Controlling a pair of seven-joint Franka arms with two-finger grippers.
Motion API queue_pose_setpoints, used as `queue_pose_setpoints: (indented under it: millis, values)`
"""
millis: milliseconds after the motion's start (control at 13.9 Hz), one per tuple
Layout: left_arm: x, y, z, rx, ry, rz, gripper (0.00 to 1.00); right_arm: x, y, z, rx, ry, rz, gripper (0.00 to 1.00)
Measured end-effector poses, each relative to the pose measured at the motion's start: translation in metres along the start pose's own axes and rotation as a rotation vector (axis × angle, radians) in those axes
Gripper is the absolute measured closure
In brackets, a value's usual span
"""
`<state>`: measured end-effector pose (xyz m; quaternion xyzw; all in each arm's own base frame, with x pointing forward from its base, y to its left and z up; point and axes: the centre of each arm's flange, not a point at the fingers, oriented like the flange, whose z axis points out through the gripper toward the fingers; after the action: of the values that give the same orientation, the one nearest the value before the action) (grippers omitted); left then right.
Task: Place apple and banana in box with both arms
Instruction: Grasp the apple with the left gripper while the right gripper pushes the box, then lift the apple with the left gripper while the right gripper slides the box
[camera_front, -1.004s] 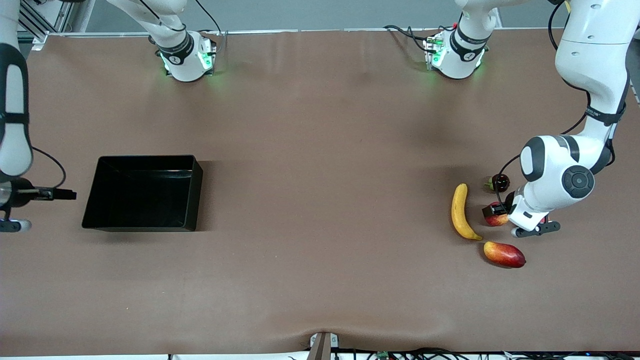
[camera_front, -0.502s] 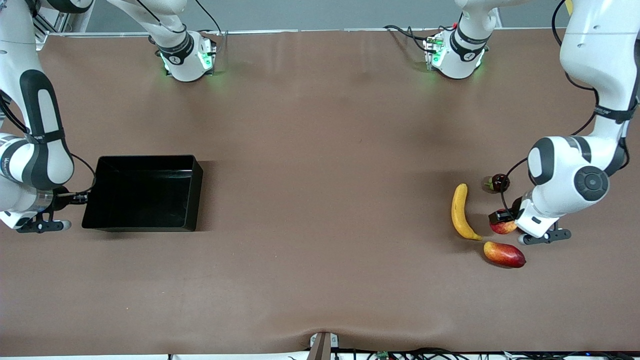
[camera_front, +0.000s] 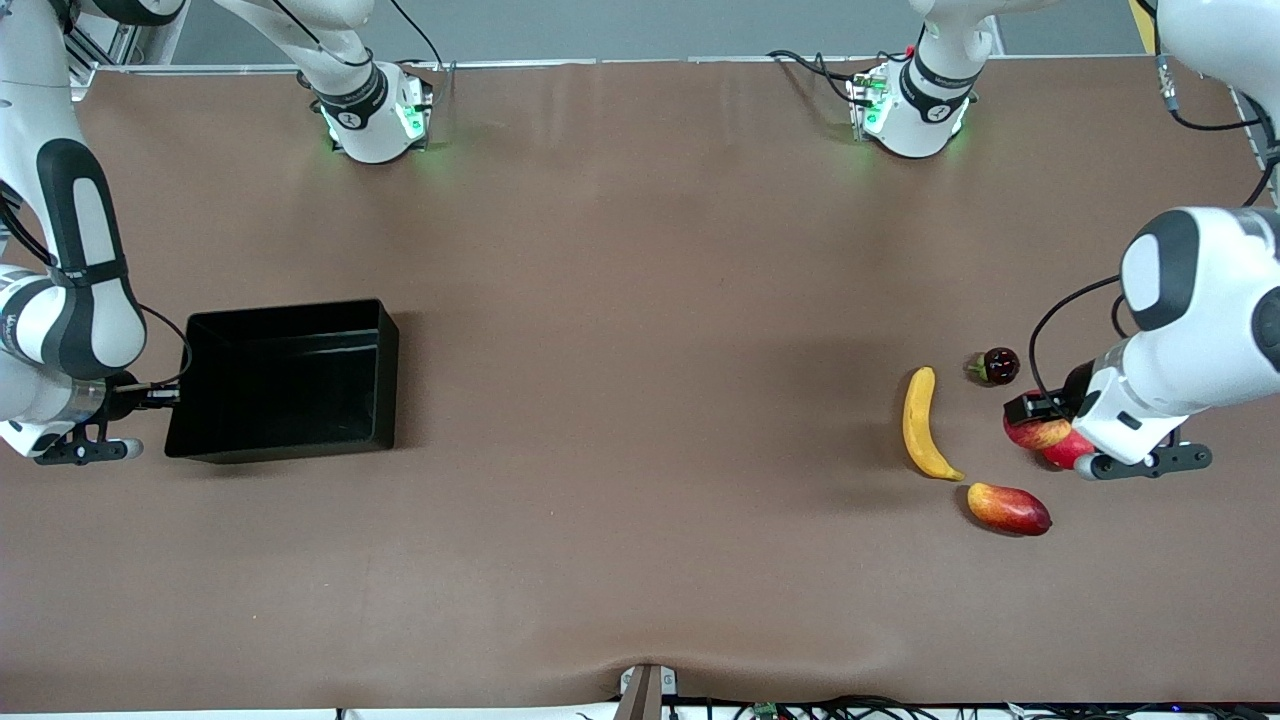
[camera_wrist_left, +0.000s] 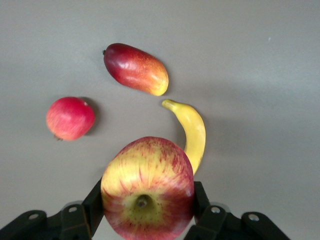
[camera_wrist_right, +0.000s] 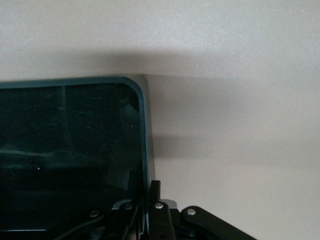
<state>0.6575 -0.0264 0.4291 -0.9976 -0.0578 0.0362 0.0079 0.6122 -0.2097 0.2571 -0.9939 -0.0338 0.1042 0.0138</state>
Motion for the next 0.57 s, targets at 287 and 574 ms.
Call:
queue_pose_setpoints:
  millis: [287, 574]
  values:
    - [-0.003, -0.006, -0.038, 0.005, -0.007, -0.01, 0.28, 0.003, -0.01, -0.018, 0.063, -0.021, 0.009, 0.94]
    - [-0.02, -0.009, -0.077, 0.016, 0.001, -0.013, 0.28, 0.012, -0.037, -0.092, 0.205, -0.037, 0.058, 0.94]
